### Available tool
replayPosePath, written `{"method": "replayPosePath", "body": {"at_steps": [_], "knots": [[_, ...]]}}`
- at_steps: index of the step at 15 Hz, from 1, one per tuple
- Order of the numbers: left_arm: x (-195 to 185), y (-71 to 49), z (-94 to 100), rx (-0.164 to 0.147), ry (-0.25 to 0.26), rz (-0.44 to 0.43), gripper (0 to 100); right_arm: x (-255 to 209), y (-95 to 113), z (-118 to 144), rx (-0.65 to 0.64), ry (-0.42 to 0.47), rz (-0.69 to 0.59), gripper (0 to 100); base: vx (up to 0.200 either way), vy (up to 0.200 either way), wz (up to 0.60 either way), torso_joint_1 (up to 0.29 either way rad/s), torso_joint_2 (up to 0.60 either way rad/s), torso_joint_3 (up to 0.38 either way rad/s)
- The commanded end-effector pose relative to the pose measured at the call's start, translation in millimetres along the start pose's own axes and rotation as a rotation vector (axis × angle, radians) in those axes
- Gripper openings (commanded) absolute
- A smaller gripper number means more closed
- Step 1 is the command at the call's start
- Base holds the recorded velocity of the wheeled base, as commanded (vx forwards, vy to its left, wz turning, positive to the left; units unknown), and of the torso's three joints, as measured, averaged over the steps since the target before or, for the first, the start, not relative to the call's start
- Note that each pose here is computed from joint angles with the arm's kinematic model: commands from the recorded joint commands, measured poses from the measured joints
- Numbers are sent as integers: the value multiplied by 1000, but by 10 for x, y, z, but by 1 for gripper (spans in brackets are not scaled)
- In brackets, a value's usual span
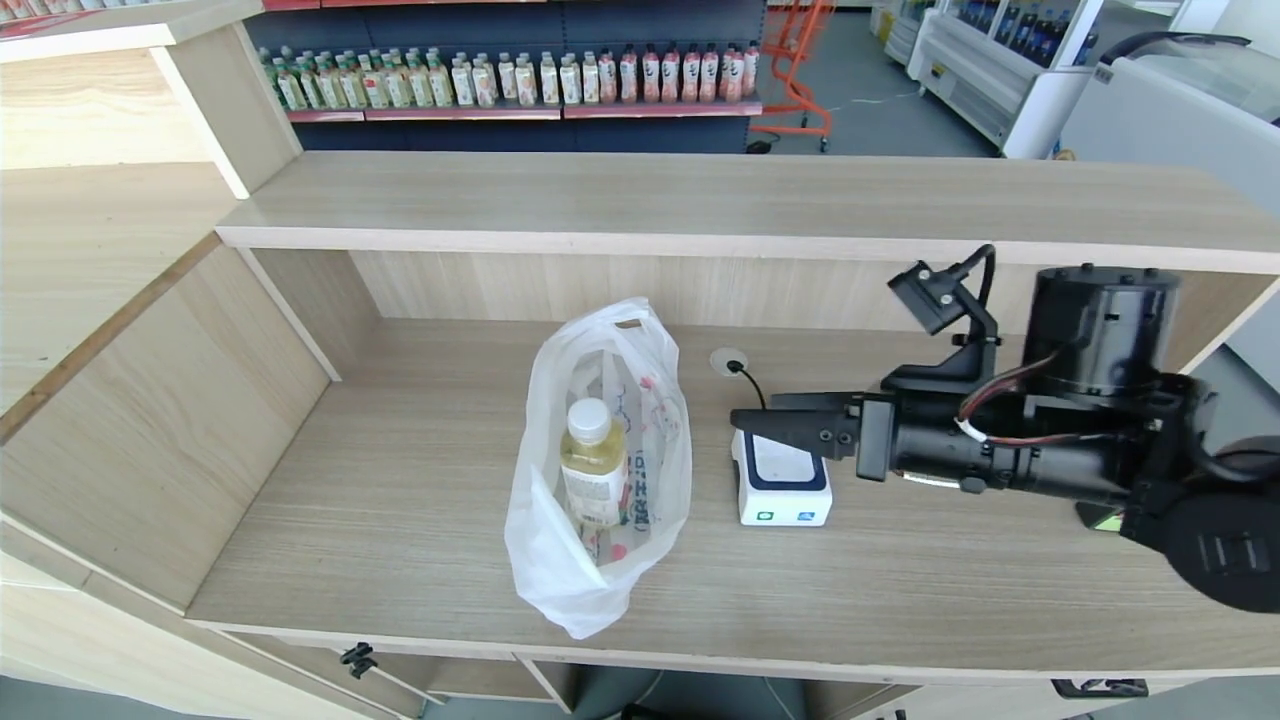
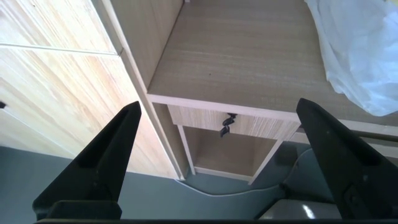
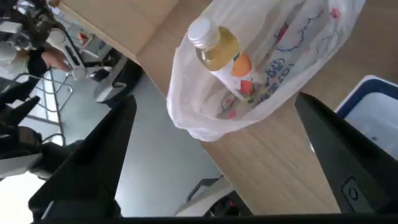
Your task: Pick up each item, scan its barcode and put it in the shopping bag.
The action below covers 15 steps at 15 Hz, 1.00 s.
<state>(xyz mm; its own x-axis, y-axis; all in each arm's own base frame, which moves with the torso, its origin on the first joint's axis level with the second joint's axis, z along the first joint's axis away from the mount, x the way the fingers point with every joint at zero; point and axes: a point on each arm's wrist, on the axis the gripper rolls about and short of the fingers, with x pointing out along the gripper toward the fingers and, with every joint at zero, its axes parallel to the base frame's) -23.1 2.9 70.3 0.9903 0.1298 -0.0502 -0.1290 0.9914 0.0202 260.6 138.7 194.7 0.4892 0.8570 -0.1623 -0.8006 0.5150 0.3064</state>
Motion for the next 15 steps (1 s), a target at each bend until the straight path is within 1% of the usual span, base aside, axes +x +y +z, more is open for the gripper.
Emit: {"method": "replayPosePath", "body": {"at_steps": [1,2,3,4,5,8,14,15], "knots": [[1,0,0,0,2,0,100,-974,84,56,-199,13,-230,100,0,0,0,0,0,0],[0,0,0,0,0,0,100,-1300,-40,22,-303,106,-474,100,0,0,0,0,0,0],[1,0,0,0,2,0,100,-1381,-34,19,-285,105,-581,100,0,0,0,0,0,0],[1,0,0,0,2,0,100,-1425,13,39,-243,76,-624,100,0,0,0,0,0,0],[0,0,0,0,0,0,100,-1451,52,59,-202,46,-632,100,0,0,0,0,0,0],[1,0,0,2,2,0,100,-1460,67,95,-208,31,-633,100,0,0,0,0,0,0],[1,0,0,3,2,0,100,-1454,45,12,-186,58,-652,100,-200,0,0,0,2,1],[1,0,0,2,2,0,100,-1460,50,-15,-180,63,-661,100,0,0,0,0,0,0]]}}
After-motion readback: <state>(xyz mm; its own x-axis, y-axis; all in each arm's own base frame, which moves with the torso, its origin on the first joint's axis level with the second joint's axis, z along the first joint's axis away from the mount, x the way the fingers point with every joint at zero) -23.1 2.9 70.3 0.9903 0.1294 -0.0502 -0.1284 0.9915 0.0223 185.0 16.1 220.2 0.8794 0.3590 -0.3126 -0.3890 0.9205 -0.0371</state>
